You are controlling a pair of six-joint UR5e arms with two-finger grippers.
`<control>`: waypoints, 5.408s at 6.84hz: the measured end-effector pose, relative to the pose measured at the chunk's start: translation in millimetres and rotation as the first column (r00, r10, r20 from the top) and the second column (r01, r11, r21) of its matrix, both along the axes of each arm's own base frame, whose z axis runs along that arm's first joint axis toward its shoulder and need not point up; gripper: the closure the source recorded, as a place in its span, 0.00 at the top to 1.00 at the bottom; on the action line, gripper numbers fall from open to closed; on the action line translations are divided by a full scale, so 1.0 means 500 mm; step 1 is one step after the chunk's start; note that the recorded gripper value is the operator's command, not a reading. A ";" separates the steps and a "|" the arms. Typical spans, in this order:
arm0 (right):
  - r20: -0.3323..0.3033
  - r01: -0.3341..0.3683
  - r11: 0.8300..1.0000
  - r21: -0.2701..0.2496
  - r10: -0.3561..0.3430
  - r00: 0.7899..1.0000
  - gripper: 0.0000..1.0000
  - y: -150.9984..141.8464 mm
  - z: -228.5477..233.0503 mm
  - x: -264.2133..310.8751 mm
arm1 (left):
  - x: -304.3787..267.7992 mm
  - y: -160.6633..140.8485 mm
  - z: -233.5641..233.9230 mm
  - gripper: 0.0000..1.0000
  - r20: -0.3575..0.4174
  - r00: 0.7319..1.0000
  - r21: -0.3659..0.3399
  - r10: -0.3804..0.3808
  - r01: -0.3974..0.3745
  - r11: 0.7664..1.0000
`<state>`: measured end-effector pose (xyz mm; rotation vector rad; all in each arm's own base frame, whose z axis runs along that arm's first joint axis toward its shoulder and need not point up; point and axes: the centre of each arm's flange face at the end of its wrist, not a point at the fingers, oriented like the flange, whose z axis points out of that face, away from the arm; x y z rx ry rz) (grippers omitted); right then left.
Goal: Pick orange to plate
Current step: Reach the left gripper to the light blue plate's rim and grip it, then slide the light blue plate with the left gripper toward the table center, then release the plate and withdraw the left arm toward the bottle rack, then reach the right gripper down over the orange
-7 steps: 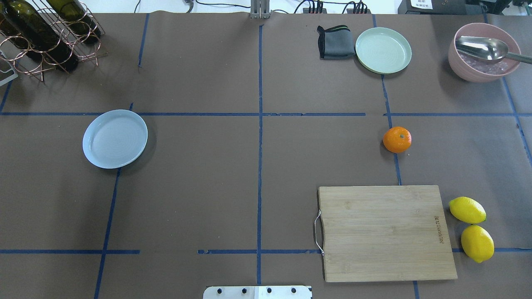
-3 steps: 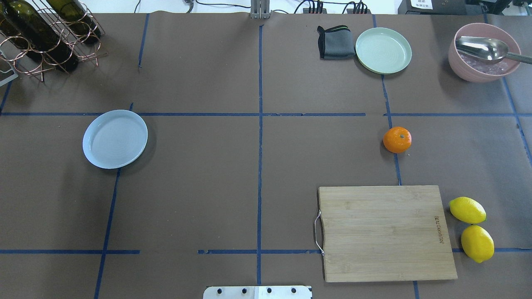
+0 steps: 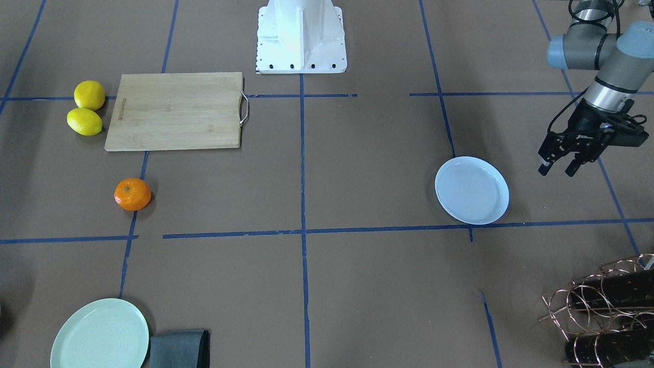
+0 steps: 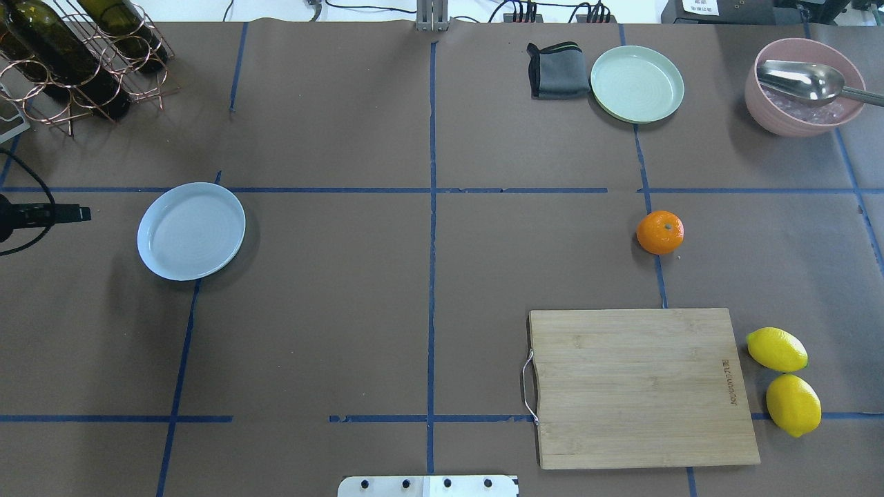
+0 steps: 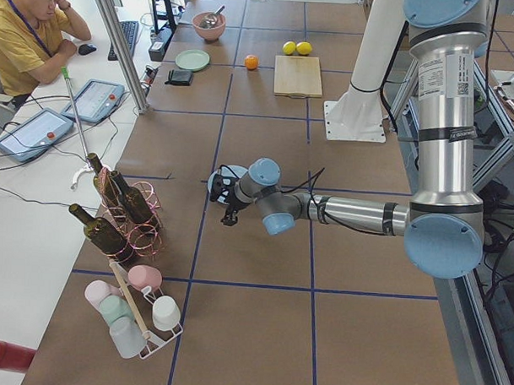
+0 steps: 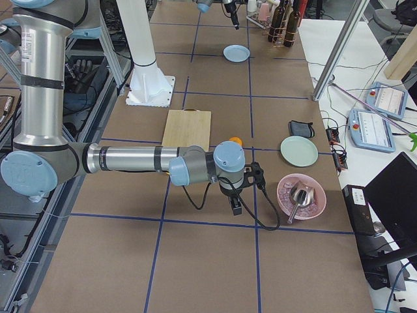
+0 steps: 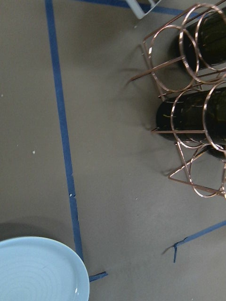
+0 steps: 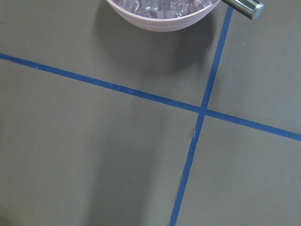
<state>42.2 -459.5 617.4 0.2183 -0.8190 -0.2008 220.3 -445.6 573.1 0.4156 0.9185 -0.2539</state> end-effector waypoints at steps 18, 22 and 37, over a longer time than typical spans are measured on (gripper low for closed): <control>0.003 -0.001 1.000 -0.023 0.001 1.000 1.00 0.009 0.021 0.001 | 0.648 -0.044 -0.595 0.47 -0.233 0.971 -0.147 -0.057 0.022 0.989; 0.002 -0.001 1.000 -0.017 0.001 1.000 1.00 0.009 0.016 0.001 | 0.645 -0.021 -0.607 1.00 -0.191 0.982 -0.074 0.010 -0.025 0.997; 0.054 0.003 0.990 0.144 -0.011 0.998 1.00 -0.065 -0.212 -0.210 | -0.594 -0.007 0.173 1.00 0.146 0.861 -0.248 0.486 -0.444 0.861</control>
